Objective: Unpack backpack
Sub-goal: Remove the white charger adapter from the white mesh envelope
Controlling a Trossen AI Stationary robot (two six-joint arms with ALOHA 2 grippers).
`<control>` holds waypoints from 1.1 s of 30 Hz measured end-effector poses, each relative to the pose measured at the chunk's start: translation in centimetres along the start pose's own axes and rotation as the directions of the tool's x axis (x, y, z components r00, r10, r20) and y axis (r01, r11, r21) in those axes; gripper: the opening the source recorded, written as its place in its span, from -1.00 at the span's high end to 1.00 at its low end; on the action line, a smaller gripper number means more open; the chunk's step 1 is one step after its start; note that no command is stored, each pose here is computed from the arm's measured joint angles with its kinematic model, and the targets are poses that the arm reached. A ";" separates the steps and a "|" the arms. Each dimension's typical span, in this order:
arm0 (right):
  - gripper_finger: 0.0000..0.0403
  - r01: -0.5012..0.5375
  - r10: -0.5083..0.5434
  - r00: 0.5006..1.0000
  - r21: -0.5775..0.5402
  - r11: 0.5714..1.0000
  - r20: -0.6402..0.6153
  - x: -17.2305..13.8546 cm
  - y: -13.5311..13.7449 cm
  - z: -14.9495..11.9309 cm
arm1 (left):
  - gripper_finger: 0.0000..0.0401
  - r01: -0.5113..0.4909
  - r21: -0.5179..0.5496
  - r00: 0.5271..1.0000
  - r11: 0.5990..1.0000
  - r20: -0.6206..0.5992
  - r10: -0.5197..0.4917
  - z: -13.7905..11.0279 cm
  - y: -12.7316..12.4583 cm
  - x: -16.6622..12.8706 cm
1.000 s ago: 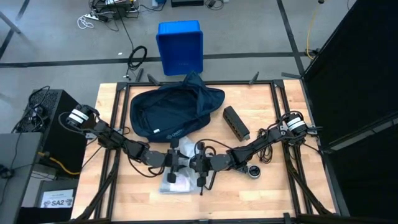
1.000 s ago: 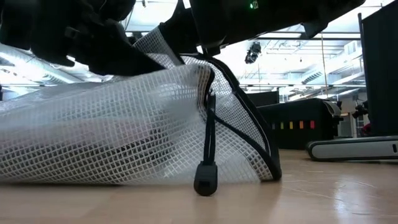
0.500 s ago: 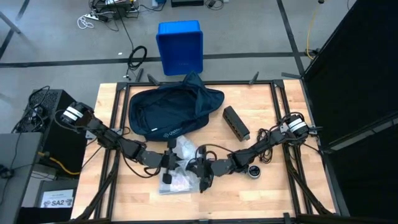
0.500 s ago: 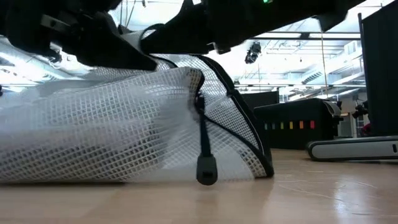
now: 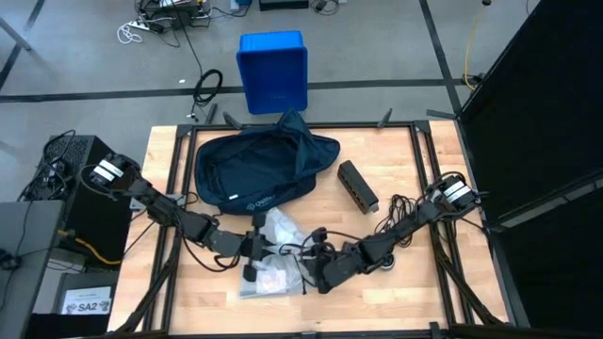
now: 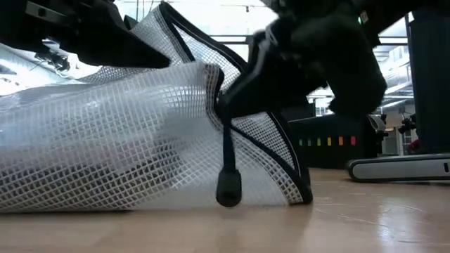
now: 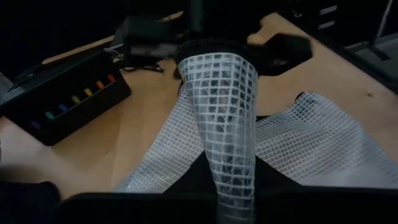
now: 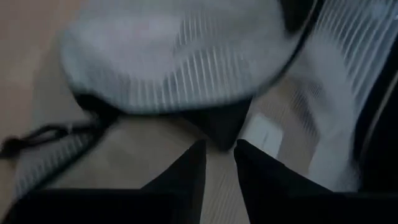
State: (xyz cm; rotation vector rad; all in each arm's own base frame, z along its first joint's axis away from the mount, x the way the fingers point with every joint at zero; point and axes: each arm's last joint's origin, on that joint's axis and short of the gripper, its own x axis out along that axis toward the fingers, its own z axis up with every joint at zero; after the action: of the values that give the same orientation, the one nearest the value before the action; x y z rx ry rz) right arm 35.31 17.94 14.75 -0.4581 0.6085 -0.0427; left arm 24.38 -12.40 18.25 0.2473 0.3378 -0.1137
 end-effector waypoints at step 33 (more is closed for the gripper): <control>-0.15 -0.307 0.265 0.930 0.142 0.941 0.255 3.5 2.7 -0.5 | 1.00 0.125 0.002 0.989 0.992 0.082 -0.125 0.8 -0.2 0.0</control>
State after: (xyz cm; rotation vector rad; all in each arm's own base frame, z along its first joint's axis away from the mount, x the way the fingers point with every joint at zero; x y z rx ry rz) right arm 37.65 19.54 11.32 -0.1904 0.4308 0.2320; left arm 24.57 -12.83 18.94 0.2171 0.2714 -0.2465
